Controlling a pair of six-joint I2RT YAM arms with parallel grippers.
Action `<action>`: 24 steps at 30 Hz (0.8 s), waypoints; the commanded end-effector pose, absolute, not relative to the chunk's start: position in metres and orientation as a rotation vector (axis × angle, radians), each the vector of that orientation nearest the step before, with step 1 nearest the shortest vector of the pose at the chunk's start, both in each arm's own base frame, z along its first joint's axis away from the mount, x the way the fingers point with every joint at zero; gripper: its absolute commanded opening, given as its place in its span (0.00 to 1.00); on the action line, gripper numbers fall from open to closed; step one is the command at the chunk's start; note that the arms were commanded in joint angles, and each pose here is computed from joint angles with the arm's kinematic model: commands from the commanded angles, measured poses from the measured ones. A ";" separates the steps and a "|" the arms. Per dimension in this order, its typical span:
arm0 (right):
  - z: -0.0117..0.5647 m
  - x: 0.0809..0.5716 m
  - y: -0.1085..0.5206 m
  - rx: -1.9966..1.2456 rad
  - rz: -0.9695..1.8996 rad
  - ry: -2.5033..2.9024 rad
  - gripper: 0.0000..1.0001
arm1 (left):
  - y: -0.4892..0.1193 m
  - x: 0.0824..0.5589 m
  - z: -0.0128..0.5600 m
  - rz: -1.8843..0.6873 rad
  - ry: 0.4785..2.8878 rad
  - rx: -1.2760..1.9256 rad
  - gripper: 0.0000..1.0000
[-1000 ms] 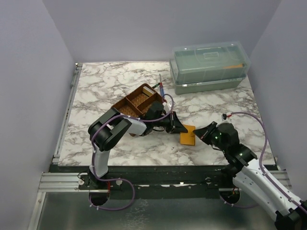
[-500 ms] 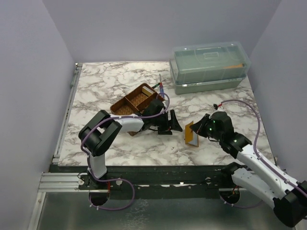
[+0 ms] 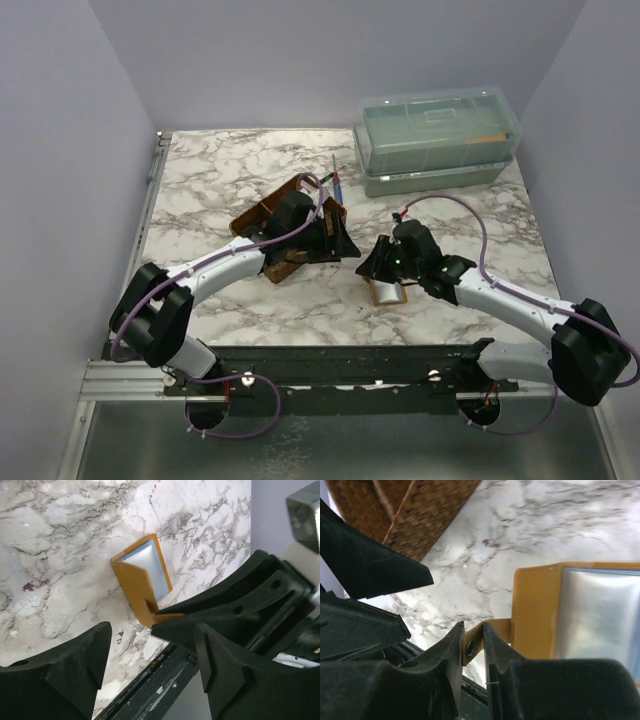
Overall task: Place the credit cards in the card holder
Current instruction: Open the card holder at the center of the board.
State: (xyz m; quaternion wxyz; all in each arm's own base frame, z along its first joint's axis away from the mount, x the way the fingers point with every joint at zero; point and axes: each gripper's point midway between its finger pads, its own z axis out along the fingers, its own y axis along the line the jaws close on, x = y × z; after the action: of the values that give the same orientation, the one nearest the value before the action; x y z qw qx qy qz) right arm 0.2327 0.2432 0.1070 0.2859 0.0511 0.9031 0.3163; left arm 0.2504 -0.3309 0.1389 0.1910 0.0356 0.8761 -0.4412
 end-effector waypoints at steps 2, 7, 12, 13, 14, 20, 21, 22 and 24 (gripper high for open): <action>0.110 0.229 0.283 0.112 1.036 2.391 0.31 | -0.301 0.256 0.138 -1.131 2.460 0.066 0.69; 0.095 0.220 0.288 0.133 1.122 2.397 0.47 | -0.299 0.256 0.140 -1.153 2.467 0.080 0.56; 0.091 0.215 0.298 0.096 1.222 2.376 0.56 | -0.308 0.260 0.145 -1.199 2.461 0.088 0.42; 0.087 0.213 0.300 0.096 1.241 2.382 0.57 | -0.309 0.261 0.146 -1.201 2.455 0.089 0.40; 0.084 0.211 0.301 0.098 1.261 2.385 0.57 | -0.310 0.263 0.148 -1.203 2.449 0.091 0.38; 0.059 0.203 0.295 0.118 1.246 2.423 0.57 | -0.330 0.268 0.137 -1.282 2.483 0.090 0.22; 0.056 0.202 0.293 0.106 1.232 2.423 0.54 | -0.334 0.268 0.133 -1.296 2.493 0.090 0.19; 0.053 0.201 0.291 0.094 1.218 2.421 0.51 | -0.339 0.268 0.128 -1.301 2.503 0.090 0.16; 0.053 0.201 0.287 0.055 1.196 2.402 0.52 | -0.350 0.266 0.120 -1.306 2.521 0.107 0.13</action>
State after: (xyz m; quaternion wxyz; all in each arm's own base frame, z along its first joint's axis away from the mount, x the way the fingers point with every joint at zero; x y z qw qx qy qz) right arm 0.2007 0.2864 0.0488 0.2024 0.0485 0.8813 0.4243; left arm 0.2705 -0.3241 0.1236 0.1733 0.0208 0.8851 -0.4314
